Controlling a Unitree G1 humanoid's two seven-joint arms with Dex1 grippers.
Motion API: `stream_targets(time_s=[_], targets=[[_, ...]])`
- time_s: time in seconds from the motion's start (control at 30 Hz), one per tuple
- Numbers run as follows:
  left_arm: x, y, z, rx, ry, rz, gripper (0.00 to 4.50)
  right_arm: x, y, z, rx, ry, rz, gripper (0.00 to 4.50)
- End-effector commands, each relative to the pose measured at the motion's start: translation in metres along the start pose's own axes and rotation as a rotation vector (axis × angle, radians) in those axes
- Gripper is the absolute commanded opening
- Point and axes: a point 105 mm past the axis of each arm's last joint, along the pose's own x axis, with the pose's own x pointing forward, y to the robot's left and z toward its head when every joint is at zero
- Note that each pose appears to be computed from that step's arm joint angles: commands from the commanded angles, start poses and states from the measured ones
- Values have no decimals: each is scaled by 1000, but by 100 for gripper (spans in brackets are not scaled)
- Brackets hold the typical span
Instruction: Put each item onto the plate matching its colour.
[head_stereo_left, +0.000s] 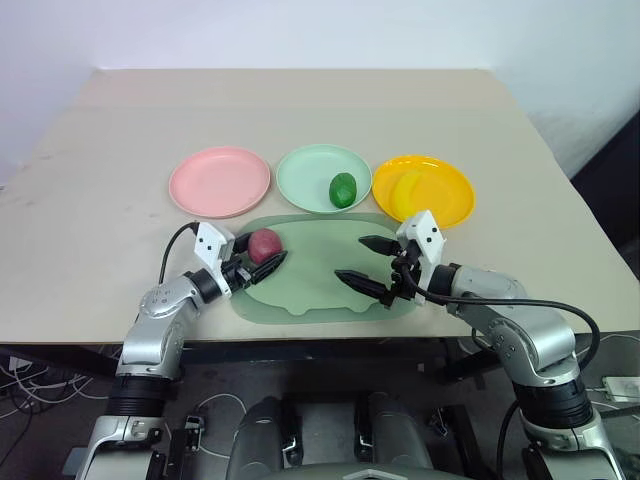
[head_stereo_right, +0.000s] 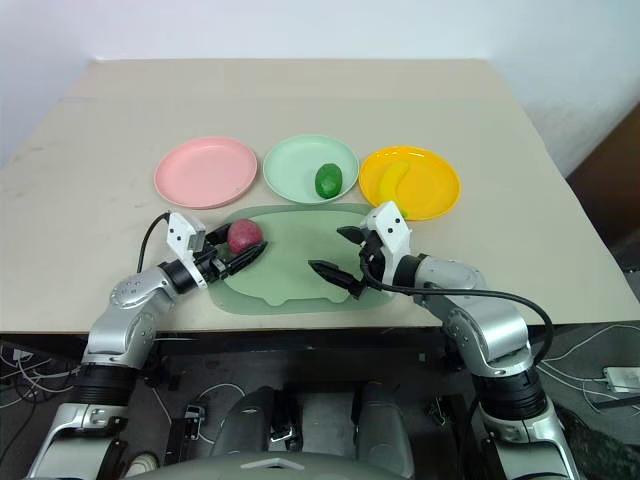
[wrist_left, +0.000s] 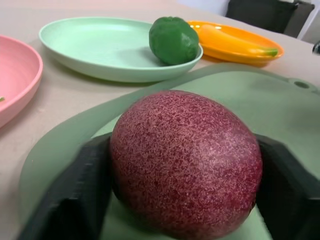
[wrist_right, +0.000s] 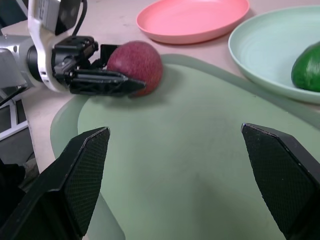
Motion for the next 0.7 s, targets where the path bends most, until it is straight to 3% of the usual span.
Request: stream_targets(time_s=[0.03,0.13,0.4,0.53,0.7], targets=[[-6,5,22,43,-63,22,329,-5,2,7,-52,-26,-1,450],[-16,12,41,71,-128,94,329,-4,6,0,-46,-14,13,450],[-50,73,91,69,-252,520,329,6,16,-5,-37,-42,47,450],[-43,101,86,41,-151,639,329,13,16,-2,-39,-54,56,450],[-21,115,61,44,-18,612,329,21,12,3,-46,-64,46,450]])
